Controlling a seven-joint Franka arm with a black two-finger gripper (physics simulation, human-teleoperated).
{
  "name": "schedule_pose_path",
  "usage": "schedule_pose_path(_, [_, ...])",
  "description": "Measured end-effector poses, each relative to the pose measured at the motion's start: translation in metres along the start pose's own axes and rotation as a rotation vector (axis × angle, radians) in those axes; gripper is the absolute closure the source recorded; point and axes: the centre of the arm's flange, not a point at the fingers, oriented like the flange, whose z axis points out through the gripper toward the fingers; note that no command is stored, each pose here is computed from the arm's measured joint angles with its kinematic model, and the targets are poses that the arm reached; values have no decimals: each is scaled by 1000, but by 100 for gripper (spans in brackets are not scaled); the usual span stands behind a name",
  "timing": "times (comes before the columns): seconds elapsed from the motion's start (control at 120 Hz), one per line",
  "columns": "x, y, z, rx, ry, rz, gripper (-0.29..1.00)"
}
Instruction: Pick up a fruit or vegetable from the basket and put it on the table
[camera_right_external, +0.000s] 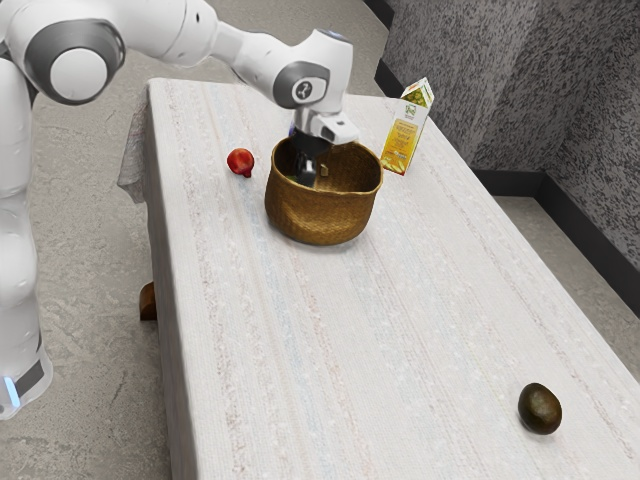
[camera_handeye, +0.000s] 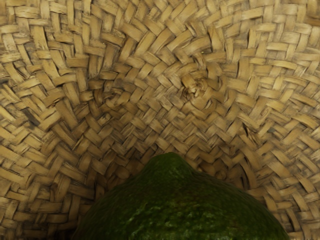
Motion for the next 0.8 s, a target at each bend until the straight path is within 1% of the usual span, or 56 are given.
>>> schedule_pose_path(0.083, [-3, -9, -10, 26, 8, -9, 45])
schedule_pose_path(0.1, [-3, -10, -13, 33, 10, -9, 54])
schedule_pose_path(0.117, [-2, -11, -16, 40, 14, -9, 59])
schedule_pose_path(0.15, [1, -14, -26, 60, 25, -7, 63])
schedule_pose_path(0.242, [8, -17, -53, 112, 49, 1, 64])
schedule_pose_path(0.333, [15, -13, -77, 148, 67, 12, 63])
schedule_pose_path(0.425, [26, 0, -121, 193, 110, 37, 64])
schedule_pose_path(0.567, [33, 29, -207, 276, 179, 82, 57])
schedule_pose_path(0.683, [34, 83, -278, 341, 236, 156, 48])
schedule_pose_path(0.742, [45, 119, -292, 345, 244, 217, 43])
schedule_pose_path(0.8, [74, 171, -291, 323, 251, 318, 38])
